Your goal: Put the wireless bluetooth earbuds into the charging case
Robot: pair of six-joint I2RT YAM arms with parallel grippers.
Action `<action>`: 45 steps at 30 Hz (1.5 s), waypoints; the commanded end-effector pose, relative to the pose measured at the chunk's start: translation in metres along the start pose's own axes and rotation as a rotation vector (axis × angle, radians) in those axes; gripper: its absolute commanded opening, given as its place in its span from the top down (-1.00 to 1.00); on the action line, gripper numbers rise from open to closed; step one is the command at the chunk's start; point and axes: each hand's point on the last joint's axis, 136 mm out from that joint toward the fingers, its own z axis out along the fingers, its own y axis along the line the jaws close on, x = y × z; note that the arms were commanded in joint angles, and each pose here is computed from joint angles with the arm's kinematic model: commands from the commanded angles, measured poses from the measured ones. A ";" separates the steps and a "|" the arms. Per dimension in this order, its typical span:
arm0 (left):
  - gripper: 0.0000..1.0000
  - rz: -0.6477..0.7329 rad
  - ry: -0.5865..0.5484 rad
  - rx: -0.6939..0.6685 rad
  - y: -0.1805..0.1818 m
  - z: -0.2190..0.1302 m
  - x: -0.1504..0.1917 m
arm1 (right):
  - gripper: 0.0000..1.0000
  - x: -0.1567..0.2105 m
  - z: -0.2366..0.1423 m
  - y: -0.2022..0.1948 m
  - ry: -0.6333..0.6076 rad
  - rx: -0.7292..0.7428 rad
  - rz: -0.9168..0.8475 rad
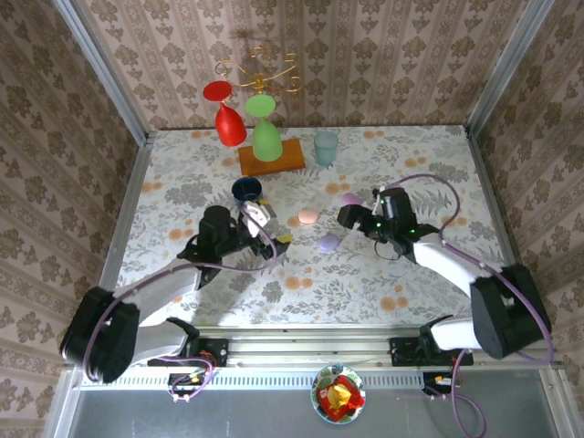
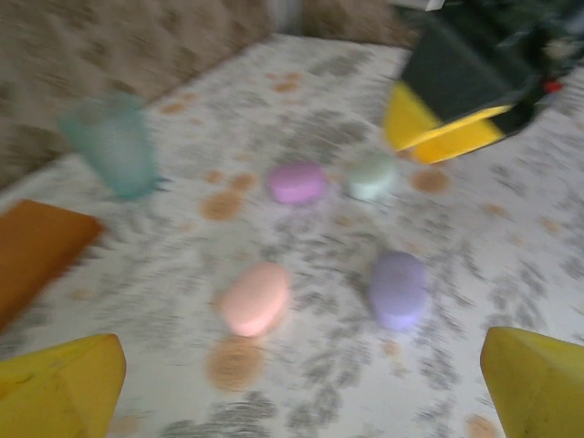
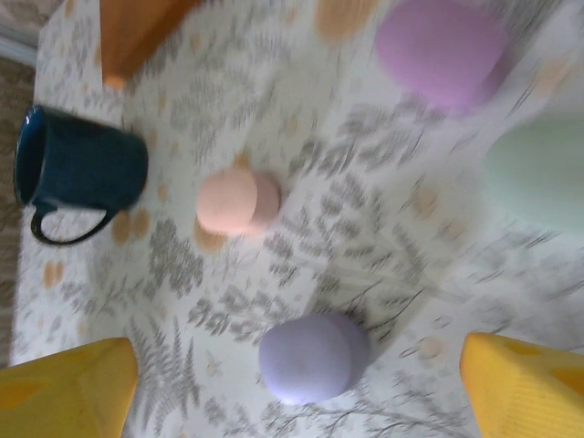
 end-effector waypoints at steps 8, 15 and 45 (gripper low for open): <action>-1.00 -0.018 0.081 -0.652 0.117 -0.082 0.017 | -1.00 -0.101 -0.092 -0.077 -0.465 0.519 -0.439; -1.00 -0.101 0.112 -0.845 0.168 -0.114 0.067 | -1.00 -0.115 -0.070 -0.116 -0.550 0.511 -0.410; -1.00 -0.292 0.187 -0.974 0.224 -0.116 0.149 | -1.00 -0.093 -0.014 -0.133 -0.495 0.362 -0.489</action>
